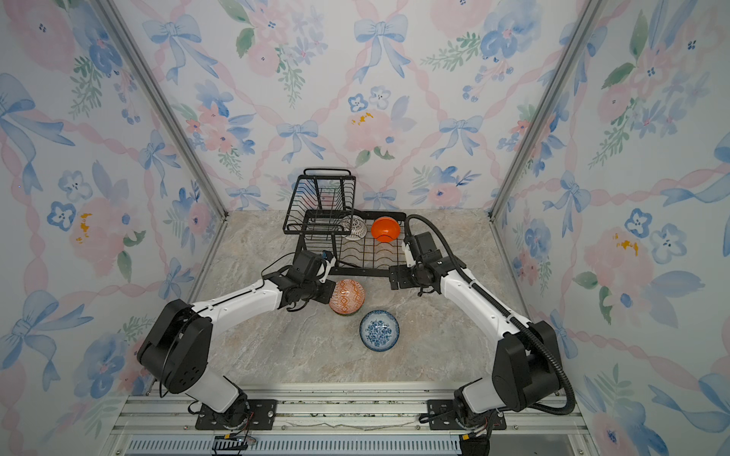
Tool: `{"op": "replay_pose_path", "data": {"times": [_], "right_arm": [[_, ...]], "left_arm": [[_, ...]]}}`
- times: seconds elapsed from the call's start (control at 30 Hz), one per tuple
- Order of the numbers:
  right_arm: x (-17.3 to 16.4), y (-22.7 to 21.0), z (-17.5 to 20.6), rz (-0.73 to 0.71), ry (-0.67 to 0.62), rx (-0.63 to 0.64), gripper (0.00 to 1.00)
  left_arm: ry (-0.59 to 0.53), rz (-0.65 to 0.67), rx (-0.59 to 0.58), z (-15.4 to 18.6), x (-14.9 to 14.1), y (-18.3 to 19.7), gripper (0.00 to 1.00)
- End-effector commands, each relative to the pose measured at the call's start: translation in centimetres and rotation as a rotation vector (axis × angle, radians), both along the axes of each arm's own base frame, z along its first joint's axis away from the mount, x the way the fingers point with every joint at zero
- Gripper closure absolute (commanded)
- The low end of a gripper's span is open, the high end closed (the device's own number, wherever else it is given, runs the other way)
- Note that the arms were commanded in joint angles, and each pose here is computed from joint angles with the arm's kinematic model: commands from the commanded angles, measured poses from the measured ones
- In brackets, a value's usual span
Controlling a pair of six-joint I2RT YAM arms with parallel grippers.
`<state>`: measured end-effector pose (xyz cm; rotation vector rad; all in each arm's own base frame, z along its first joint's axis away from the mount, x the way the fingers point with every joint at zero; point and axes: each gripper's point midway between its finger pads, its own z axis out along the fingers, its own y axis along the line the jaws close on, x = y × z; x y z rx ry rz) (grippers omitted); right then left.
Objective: Load bowls into a dish rack
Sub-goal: Move the stack of bowls to the center of the table.
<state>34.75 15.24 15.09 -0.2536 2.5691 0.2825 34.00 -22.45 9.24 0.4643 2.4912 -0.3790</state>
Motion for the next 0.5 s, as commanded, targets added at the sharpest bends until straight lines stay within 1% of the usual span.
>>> {"op": "replay_pose_path", "data": {"times": [0.0,0.23,0.43,0.47], "right_arm": [[0.0,0.3,0.1,-0.003,0.004,0.024,0.03],[-0.1,0.4,0.1,0.004,0.001,0.025,0.03],[-0.1,0.5,-0.1,0.005,0.004,0.026,0.03],[-0.1,0.5,0.0,0.006,0.003,0.027,0.03]], "left_arm": [[0.019,0.045,-0.009,0.0,-0.4,1.2,1.0],[0.079,0.11,-0.042,-1.2,-0.7,2.9,1.0],[0.095,0.12,-0.046,-1.7,-1.1,3.4,1.0],[0.098,0.118,-0.047,-1.7,-1.2,3.4,0.98]]}}
